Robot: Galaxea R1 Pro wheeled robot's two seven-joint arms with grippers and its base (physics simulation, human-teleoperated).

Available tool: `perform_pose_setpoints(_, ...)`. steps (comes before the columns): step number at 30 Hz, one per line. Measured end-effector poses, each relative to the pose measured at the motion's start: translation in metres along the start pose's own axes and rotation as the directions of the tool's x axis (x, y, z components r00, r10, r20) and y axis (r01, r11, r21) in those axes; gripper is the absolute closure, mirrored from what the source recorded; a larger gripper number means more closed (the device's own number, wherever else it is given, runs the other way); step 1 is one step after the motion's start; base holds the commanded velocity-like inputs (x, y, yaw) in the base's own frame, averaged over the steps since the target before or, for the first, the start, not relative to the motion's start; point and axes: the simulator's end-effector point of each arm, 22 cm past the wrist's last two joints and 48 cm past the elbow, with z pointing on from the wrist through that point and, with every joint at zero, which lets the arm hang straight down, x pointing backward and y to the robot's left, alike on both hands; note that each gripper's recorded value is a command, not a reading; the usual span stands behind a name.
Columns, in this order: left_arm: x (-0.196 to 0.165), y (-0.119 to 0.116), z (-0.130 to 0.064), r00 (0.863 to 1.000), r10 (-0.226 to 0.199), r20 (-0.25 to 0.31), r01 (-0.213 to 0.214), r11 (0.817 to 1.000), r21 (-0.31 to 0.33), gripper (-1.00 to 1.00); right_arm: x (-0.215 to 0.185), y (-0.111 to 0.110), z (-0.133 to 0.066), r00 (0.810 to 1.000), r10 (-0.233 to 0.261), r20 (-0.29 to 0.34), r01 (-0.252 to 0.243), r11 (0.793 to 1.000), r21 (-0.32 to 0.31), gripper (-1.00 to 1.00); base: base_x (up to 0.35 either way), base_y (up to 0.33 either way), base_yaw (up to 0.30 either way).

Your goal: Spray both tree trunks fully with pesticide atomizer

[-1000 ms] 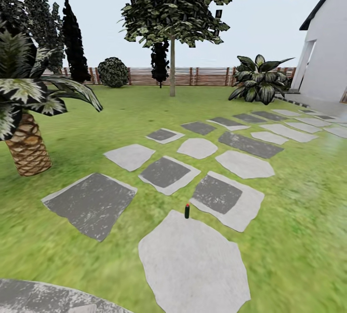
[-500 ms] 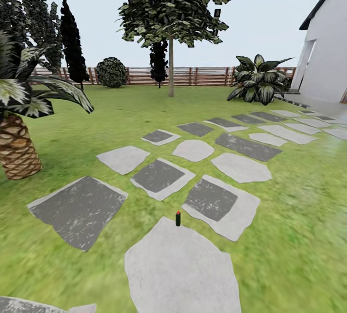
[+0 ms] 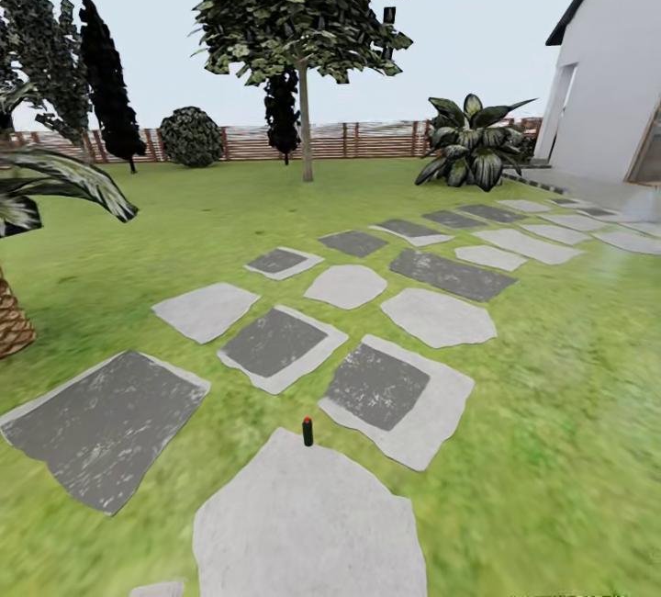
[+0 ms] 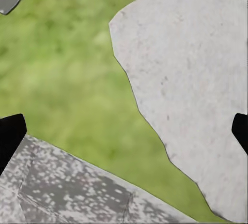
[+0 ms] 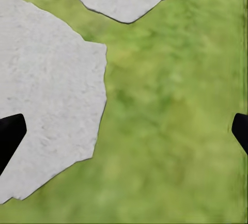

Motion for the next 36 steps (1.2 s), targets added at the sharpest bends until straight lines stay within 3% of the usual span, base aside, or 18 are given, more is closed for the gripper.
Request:
perform_pose_setpoints(24,-0.0001,0.0031,0.0,1.0,-0.007,0.0,0.007,1.0,-0.006,-1.0,-0.0006,0.0006,0.0001,1.0,0.003,0.002,-0.003,1.0,0.0,-1.0,0.204,-0.227,-0.019)
perform_pose_setpoints(36,-0.0002,0.003,0.0,1.0,-0.007,0.0,0.007,1.0,-0.006,-1.0,-0.0006,0.0007,0.0001,1.0,0.003,0.002,-0.003,1.0,0.0,-1.0,0.204,-0.227,-0.187)
